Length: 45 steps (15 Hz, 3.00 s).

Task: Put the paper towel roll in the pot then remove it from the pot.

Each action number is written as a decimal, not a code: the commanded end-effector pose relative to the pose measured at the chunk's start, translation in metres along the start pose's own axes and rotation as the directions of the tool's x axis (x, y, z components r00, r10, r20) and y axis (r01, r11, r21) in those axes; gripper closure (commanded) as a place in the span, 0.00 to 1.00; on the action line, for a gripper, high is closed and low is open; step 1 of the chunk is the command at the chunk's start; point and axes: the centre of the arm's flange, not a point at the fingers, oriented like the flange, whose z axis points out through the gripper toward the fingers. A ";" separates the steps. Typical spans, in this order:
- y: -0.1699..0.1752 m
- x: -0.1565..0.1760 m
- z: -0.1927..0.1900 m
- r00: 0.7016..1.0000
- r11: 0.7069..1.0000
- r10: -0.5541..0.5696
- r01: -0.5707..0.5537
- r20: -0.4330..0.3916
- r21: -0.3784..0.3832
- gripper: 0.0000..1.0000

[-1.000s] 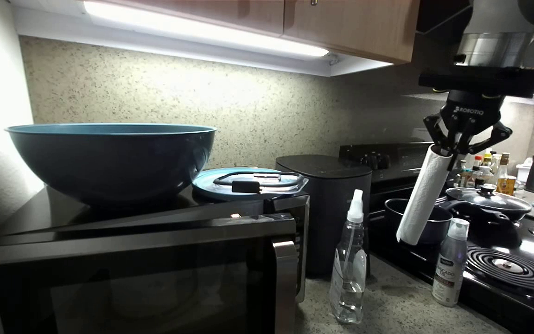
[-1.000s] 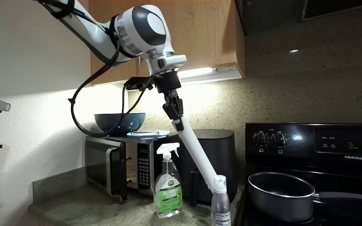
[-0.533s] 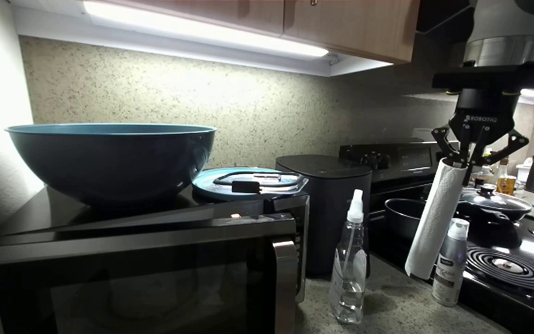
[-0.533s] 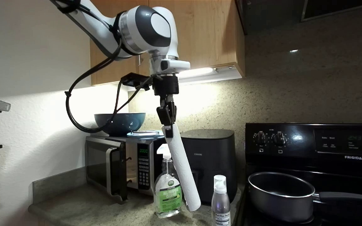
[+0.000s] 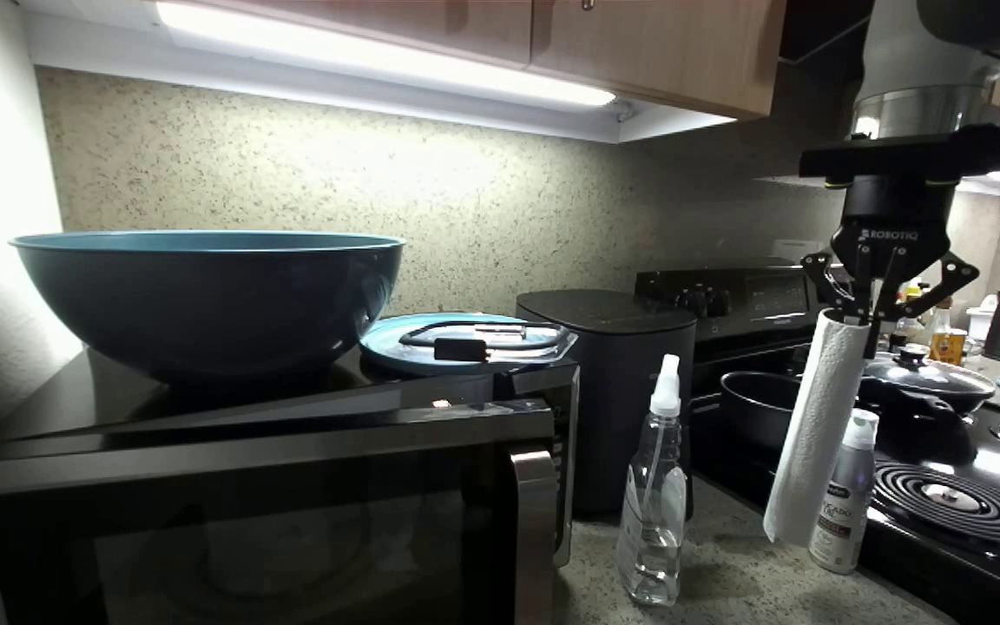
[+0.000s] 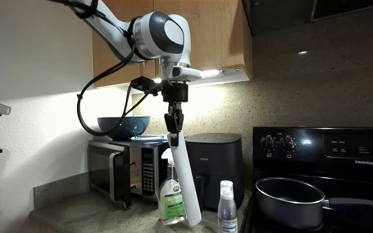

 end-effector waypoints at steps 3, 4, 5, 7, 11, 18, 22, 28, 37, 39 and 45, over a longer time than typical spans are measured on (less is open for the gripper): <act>-0.016 0.018 0.019 1.000 0.999 0.009 -0.008 0.023 -0.038 1.00; -0.018 0.020 0.022 1.000 0.999 0.010 -0.009 0.029 -0.045 1.00; -0.019 0.021 0.025 0.999 0.999 0.010 -0.008 0.033 -0.051 1.00; -0.022 0.025 0.030 0.999 0.998 0.011 -0.008 0.043 -0.061 1.00; -0.028 0.029 0.037 0.999 0.997 0.011 -0.007 0.053 -0.075 1.00; -0.030 0.035 0.037 0.999 0.998 0.006 -0.003 0.041 -0.064 0.42; -0.030 0.030 0.039 0.999 0.997 0.026 -0.024 0.024 -0.077 0.41; -0.030 0.030 0.039 0.999 0.997 0.026 -0.024 0.024 -0.077 0.35; -0.026 0.028 0.036 1.000 0.998 0.023 -0.022 0.011 -0.055 0.09; -0.023 0.024 0.032 1.000 1.000 0.010 -0.010 -0.003 -0.028 0.02; -0.025 0.021 0.024 1.000 1.000 -0.006 0.006 -0.011 0.010 0.00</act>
